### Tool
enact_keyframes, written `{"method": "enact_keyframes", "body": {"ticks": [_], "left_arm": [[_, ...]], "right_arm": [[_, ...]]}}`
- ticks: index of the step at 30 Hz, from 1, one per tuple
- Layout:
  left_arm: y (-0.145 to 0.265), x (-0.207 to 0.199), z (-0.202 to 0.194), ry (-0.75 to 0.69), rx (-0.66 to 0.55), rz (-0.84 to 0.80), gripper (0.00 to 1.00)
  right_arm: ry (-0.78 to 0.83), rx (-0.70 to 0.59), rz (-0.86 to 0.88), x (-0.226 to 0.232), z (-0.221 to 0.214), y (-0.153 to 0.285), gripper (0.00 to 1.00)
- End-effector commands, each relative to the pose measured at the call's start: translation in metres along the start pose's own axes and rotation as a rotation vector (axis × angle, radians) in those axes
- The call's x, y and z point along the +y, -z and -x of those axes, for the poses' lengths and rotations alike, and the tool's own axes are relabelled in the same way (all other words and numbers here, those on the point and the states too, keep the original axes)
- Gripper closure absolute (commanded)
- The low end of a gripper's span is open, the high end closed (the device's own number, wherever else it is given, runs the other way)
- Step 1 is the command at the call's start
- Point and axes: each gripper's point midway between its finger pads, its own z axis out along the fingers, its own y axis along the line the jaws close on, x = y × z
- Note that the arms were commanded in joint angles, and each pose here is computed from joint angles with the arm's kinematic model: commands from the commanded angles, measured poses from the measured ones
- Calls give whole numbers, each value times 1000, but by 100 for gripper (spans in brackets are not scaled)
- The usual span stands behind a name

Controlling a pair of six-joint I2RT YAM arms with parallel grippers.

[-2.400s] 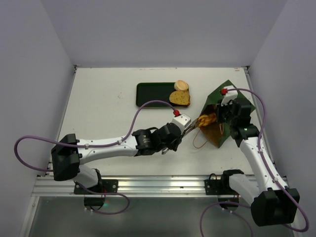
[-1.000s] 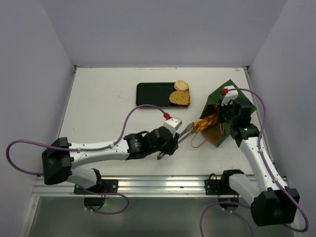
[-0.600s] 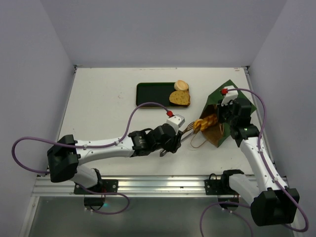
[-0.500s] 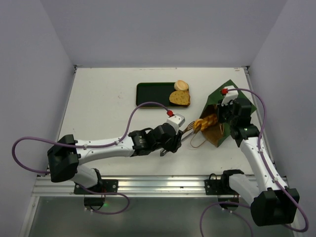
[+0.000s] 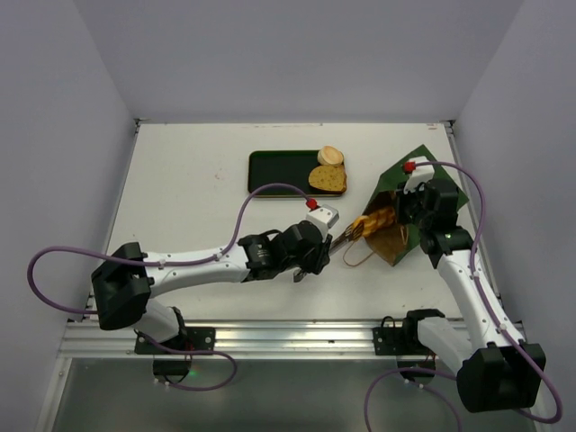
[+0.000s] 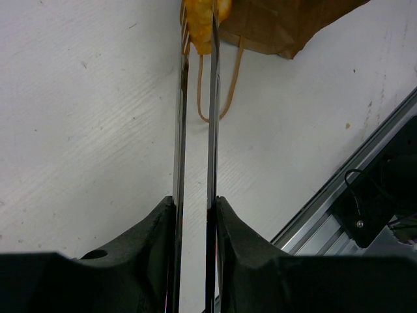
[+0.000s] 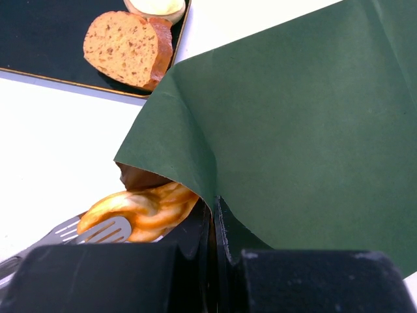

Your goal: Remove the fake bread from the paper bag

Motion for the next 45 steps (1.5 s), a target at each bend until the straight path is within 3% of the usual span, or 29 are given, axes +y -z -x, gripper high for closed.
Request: {"method": "enact_keyframes", "body": {"ticks": [1, 6, 15, 26, 36, 45], "left_arm": [[2, -11, 33, 16, -85, -36, 84], [12, -12, 33, 19, -90, -63, 100], [58, -11, 31, 56, -153, -146, 100], [83, 7, 8, 93, -139, -139, 100], [112, 7, 31, 134, -229, -148, 100], [133, 21, 15, 109, -173, -115, 100]], "right_arm": [[13, -79, -1, -1, 19, 2, 100], [12, -84, -7, -2, 20, 3, 100], [10, -87, -26, -6, 20, 3, 100], [8, -83, -26, -7, 19, 2, 100], [9, -81, -22, -6, 19, 2, 100], [8, -83, -25, -7, 19, 2, 100]]}}
